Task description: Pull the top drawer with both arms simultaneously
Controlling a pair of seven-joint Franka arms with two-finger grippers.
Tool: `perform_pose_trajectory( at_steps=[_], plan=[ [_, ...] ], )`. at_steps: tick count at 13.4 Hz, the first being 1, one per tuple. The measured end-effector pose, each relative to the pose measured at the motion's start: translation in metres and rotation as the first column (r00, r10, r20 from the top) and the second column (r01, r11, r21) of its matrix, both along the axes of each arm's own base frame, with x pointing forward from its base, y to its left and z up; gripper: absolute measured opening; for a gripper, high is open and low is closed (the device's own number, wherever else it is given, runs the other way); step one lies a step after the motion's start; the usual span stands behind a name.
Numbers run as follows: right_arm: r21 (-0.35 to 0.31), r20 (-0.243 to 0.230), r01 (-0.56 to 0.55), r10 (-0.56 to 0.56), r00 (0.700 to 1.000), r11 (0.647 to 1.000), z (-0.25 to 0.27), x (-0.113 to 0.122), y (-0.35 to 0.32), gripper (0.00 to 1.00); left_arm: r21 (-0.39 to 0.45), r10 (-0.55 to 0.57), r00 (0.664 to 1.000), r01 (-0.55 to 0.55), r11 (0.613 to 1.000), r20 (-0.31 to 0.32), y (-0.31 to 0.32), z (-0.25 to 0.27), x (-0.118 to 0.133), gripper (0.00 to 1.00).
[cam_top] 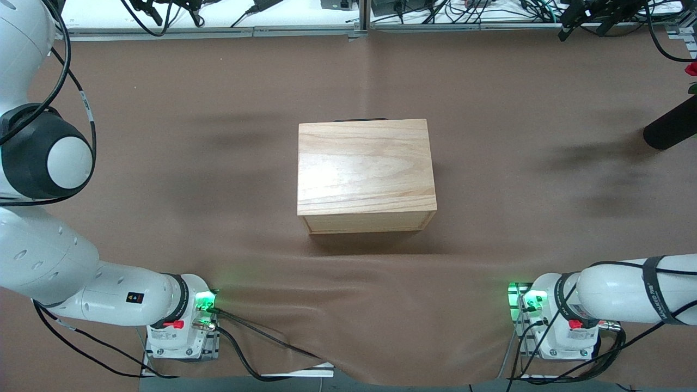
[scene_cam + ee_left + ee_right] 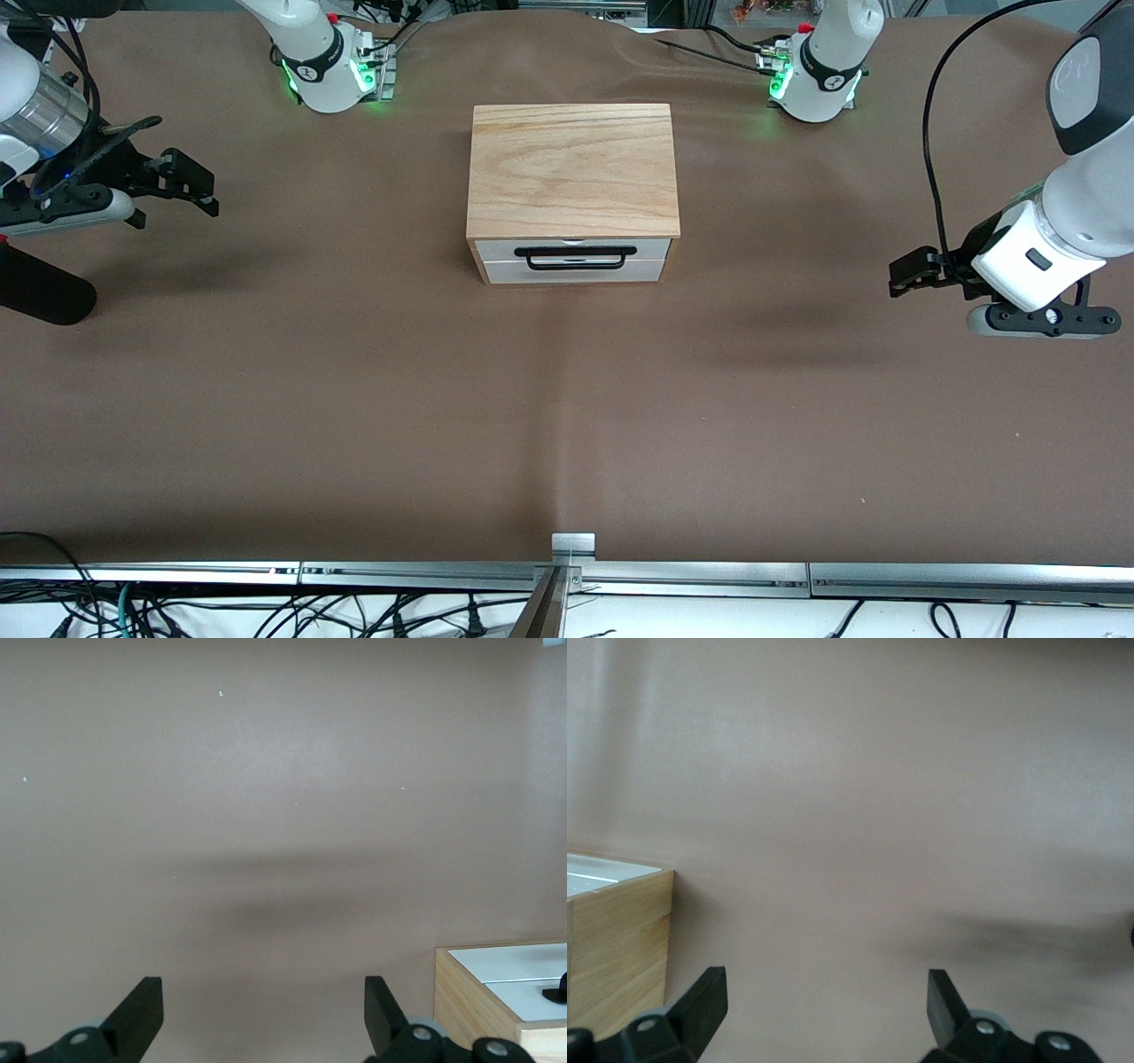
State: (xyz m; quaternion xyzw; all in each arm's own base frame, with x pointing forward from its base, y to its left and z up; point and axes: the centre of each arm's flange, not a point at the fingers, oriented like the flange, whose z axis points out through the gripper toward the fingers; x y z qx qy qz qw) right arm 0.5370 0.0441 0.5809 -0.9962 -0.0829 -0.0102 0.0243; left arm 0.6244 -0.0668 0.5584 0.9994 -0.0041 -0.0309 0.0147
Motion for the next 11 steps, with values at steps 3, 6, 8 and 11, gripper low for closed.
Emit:
perform_pose_trajectory(
  at_steps=[3,6,8,11],
  plan=[
    [-0.001,-0.002,0.0,0.0,1.0,1.0,-0.0008,-0.0002,0.0,1.0,0.0,0.0,1.0,0.0,1.0,0.0,-0.0002,0.0,0.0,1.0],
    [-0.001,-0.005,0.0,0.0,1.0,1.0,-0.0037,-0.0008,0.0,1.0,0.0,-0.001,1.0,0.001,1.0,0.0,-0.0006,0.0,-0.0001,1.0],
    [-0.002,-0.01,0.0,0.0,1.0,1.0,-0.0087,-0.0015,-0.0001,1.0,0.0,-0.002,1.0,0.002,1.0,0.0,-0.0012,0.0,-0.0001,1.0],
    [-0.009,-0.004,0.0,0.0,1.0,1.0,-0.0083,-0.0015,-0.0009,1.0,0.0,-0.002,1.0,0.002,1.0,0.0,-0.0015,0.0,-0.0002,1.0]
  ],
)
